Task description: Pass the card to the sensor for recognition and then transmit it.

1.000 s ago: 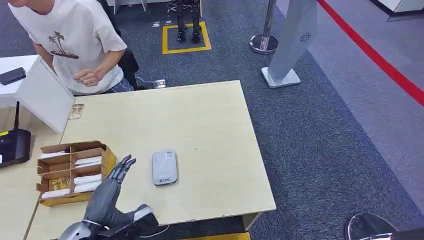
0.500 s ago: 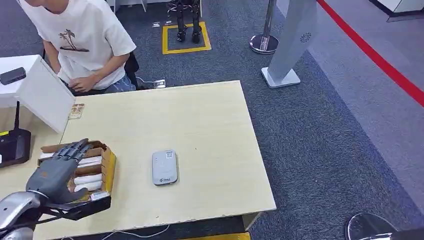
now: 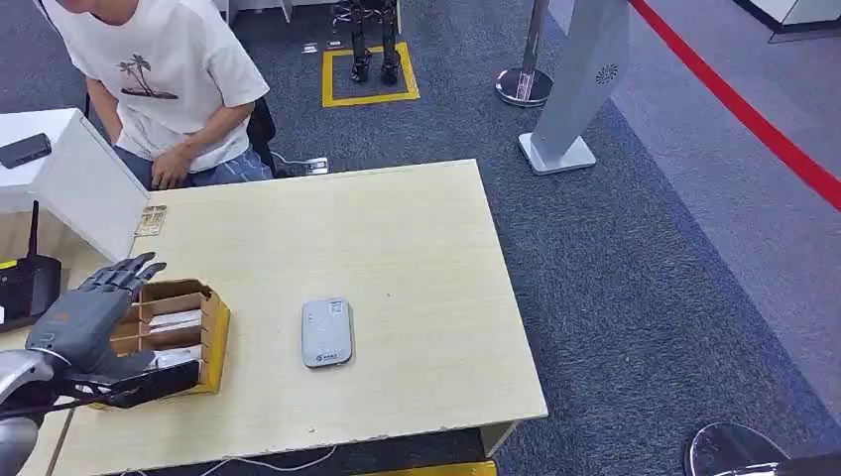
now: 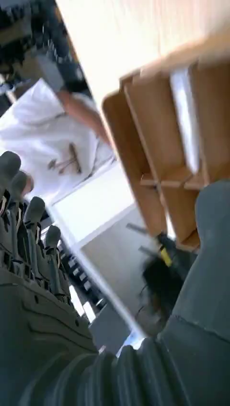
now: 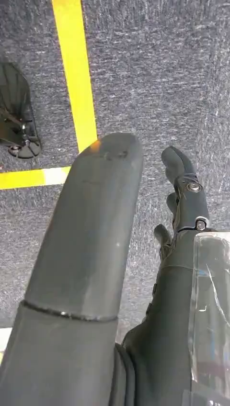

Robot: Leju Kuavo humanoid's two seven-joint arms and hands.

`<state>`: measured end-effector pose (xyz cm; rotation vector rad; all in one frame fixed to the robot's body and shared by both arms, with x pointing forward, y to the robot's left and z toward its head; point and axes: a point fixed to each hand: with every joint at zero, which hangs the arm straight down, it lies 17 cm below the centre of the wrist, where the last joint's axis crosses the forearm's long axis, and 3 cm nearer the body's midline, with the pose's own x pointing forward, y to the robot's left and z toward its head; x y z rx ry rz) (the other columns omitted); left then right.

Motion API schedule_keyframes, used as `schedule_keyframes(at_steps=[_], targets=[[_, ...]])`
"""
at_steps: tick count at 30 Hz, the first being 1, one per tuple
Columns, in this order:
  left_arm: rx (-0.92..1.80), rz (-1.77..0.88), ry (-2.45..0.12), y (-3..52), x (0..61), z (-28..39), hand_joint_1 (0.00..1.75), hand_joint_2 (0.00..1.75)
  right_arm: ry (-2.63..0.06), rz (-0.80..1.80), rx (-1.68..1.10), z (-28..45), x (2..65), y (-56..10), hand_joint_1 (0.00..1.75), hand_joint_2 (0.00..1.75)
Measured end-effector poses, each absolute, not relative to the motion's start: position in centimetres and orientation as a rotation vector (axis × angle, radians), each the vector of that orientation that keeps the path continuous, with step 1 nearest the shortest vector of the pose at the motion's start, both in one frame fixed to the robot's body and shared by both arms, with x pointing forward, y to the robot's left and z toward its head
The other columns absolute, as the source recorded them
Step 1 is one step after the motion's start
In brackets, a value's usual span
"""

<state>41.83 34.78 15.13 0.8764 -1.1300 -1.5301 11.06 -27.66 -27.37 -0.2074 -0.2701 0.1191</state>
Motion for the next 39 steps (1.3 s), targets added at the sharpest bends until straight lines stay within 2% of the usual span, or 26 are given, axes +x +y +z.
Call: schedule_keyframes(at_steps=[4, 10, 14, 18, 24, 28, 39], targets=[[0.703, -1.501, -1.141, 34.7, 40.1, 14.1, 0.00, 1.75, -0.271, 0.132, -0.201, -27.4, 11.0, -27.5, 0.00, 1.75], [0.669, -1.511, -1.082, 36.5, 38.7, 13.7, 0.00, 1.75, -0.278, 0.137, -0.201, -27.3, 11.2, -27.5, 0.00, 1.75], [0.495, -1.473, -1.037, 38.0, 34.6, 14.0, 0.00, 1.75, -0.282, 0.153, -0.202, -27.4, 11.1, -27.6, 0.00, 1.75], [0.466, -1.491, -0.952, 40.7, 31.5, 16.5, 0.00, 1.75, -0.281, 0.156, -0.208, -27.4, 11.0, -28.0, 0.00, 1.75], [0.570, -1.549, -0.916, 42.3, 30.7, 19.7, 0.00, 1.75, -0.281, 0.157, -0.208, -27.4, 11.1, -28.0, 0.00, 1.75], [0.746, -1.584, -0.942, 43.2, 31.8, 20.5, 0.00, 1.75, -0.282, 0.155, -0.208, -27.4, 11.1, -28.0, 0.00, 1.75], [0.927, -1.494, -1.068, 39.0, 31.6, 14.0, 0.00, 1.75, -0.287, 0.190, -0.201, -27.4, 11.2, -27.5, 0.00, 1.75]])
